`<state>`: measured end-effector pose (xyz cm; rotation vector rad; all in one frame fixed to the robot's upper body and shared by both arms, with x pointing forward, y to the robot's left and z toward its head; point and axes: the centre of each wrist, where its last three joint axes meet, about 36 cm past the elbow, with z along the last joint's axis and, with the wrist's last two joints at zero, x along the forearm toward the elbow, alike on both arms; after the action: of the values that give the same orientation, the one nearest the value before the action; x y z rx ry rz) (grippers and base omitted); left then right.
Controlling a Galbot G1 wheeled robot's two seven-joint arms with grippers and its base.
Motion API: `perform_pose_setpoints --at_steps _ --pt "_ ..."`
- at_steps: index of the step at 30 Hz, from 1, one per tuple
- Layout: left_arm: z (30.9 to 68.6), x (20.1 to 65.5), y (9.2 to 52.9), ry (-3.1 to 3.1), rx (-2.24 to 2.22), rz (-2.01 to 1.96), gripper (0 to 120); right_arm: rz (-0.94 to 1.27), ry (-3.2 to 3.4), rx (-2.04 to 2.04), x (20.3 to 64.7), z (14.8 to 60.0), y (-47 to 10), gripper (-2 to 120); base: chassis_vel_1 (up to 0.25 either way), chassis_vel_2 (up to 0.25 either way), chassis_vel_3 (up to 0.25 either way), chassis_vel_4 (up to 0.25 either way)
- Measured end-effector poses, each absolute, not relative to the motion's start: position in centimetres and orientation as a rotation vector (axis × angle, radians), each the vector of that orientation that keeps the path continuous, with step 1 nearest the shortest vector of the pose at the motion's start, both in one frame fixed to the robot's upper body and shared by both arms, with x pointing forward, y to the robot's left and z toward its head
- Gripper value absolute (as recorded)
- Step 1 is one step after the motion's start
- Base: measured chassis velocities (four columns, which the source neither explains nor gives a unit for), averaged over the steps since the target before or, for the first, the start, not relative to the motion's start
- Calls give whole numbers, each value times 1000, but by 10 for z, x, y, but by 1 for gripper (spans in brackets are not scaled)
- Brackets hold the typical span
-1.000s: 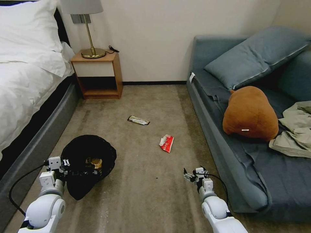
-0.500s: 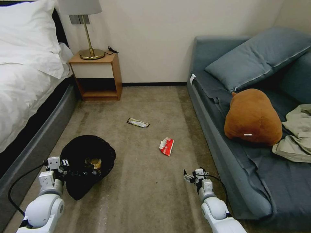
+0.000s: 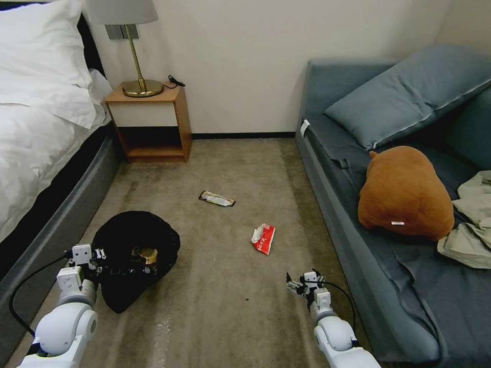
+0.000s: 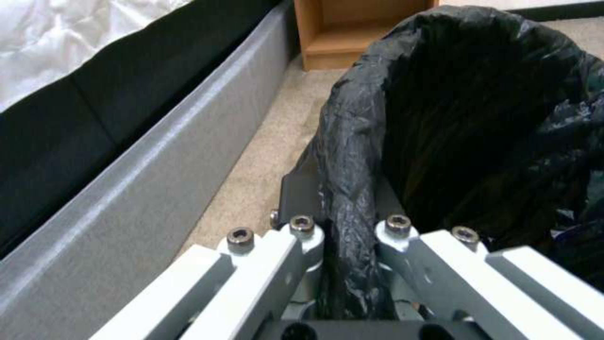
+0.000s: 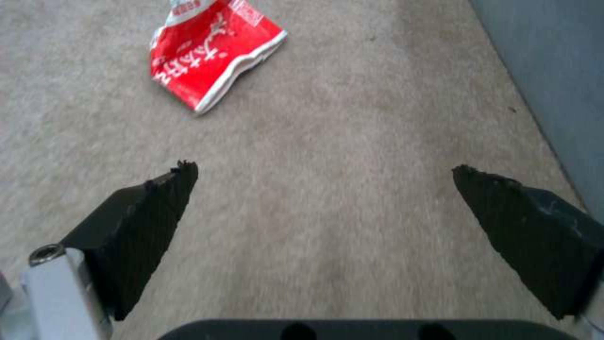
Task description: Pick up the trash bin, then pick up the garbage on the floor and place it into the trash bin.
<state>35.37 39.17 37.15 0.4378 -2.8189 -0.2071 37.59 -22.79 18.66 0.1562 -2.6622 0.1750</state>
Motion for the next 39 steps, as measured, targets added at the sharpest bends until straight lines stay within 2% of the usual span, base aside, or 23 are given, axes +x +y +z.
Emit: perform_pose_setpoints --at_steps 39 --pt "360 351 393 -2801 435 -207 4 236 -2657 183 377 182 -231 100 -98 105 100 -105"
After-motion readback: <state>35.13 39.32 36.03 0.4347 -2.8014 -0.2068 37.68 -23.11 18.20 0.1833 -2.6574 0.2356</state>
